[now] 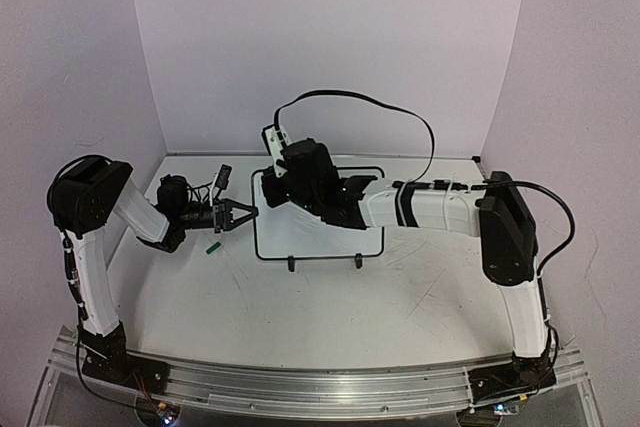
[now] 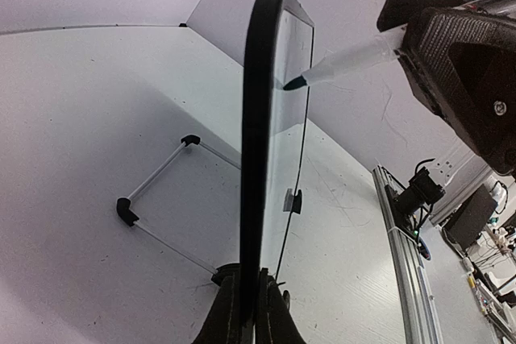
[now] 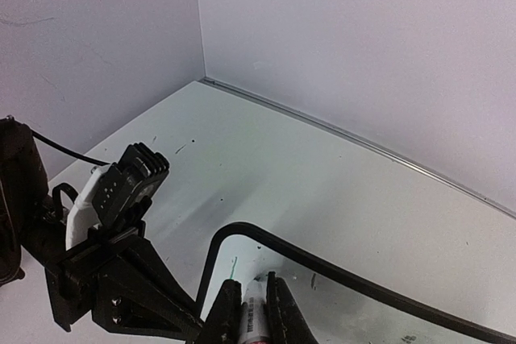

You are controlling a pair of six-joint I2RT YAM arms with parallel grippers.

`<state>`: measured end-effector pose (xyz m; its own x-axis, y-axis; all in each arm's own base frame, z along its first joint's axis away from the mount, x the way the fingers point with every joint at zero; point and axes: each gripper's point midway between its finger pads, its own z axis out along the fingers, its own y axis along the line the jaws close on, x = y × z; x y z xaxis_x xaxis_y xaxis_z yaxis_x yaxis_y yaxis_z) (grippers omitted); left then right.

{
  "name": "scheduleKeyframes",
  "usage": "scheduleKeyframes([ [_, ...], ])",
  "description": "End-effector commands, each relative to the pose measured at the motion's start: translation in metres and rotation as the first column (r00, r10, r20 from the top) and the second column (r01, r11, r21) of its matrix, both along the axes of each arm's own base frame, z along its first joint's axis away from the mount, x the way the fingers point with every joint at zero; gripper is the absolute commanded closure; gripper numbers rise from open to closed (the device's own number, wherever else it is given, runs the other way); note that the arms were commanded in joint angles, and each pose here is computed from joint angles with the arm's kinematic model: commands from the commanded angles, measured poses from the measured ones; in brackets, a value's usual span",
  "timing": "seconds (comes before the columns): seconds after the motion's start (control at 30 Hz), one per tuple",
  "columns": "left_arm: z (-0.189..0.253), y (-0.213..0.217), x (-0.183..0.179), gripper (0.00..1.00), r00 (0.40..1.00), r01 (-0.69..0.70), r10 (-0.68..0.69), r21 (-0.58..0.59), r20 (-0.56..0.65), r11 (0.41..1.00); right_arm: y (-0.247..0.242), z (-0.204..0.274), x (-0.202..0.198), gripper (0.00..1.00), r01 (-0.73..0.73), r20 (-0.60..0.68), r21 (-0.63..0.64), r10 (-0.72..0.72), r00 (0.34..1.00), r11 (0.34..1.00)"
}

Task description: Write a sentence on the whiteboard

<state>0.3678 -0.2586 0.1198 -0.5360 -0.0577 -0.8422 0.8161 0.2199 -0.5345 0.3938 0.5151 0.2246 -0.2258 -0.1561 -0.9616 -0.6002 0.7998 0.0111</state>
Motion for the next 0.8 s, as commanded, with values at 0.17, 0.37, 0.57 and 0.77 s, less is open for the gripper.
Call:
scheduleKeyframes([
  [0.17,0.019,0.005,0.005,1.00,0.998,-0.029,0.030,-0.012,0.063,1.000,0.008,-0.016,0.002,1.00,-0.007,-0.037,0.018,0.008,0.999,1.000],
  [0.37,0.018,0.005,0.005,1.00,0.998,-0.028,0.028,-0.012,0.063,1.000,0.008,-0.019,0.001,1.00,-0.008,-0.046,0.016,0.009,0.999,1.000],
  [0.57,0.019,0.005,0.005,1.00,0.998,-0.027,0.027,-0.012,0.064,1.000,0.007,-0.011,0.002,1.00,-0.003,-0.034,0.021,0.003,0.999,1.000],
  [0.77,0.018,0.005,0.004,1.00,0.998,-0.027,0.027,-0.012,0.061,1.000,0.003,-0.019,0.003,1.00,0.016,-0.037,0.000,-0.016,0.999,1.000],
])
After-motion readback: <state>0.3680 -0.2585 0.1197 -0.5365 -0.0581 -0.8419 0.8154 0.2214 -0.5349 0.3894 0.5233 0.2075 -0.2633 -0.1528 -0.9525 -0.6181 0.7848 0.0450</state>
